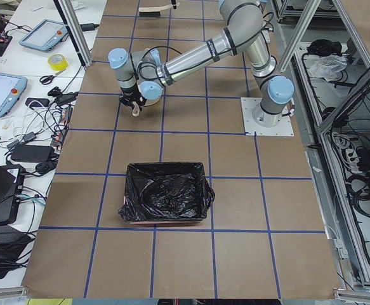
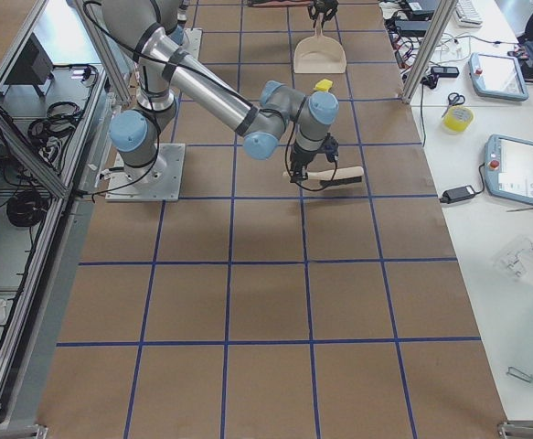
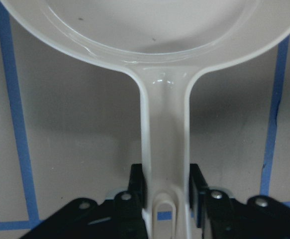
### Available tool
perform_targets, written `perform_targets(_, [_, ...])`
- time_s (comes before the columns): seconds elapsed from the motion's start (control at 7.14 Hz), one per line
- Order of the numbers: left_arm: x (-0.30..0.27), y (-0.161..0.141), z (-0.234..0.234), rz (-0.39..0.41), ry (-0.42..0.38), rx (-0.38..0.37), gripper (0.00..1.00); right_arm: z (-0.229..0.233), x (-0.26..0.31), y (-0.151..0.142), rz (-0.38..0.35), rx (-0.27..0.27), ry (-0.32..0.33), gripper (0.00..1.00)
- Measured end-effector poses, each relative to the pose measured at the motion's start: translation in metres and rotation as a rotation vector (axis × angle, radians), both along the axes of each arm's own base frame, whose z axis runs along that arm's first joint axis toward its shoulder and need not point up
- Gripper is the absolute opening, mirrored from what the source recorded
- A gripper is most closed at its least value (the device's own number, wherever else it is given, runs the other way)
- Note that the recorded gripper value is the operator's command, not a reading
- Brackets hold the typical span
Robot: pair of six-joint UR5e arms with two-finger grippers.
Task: Sweep and dump trash into bin
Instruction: 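Lift the brush with the right gripper and move it behind the trash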
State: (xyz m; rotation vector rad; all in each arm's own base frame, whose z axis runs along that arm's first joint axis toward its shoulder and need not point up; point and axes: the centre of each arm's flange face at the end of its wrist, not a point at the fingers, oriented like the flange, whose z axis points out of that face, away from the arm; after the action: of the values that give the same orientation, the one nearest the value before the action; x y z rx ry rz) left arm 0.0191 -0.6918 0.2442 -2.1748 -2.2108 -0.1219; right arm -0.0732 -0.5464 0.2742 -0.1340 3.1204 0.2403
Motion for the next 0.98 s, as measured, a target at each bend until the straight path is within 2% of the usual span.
perform_targets(0.42, [-0.006, -0.001, 0.001, 0.049, -0.01, -0.004, 0.33, 0.026, 0.119, 0.012, -0.118, 0.012, 0.051, 0.0])
perform_targets(0.98, [-0.009, 0.001, -0.003, 0.076, -0.012, 0.003, 0.33, 0.002, 0.288, 0.023, -0.243, 0.046, 0.148, 0.0])
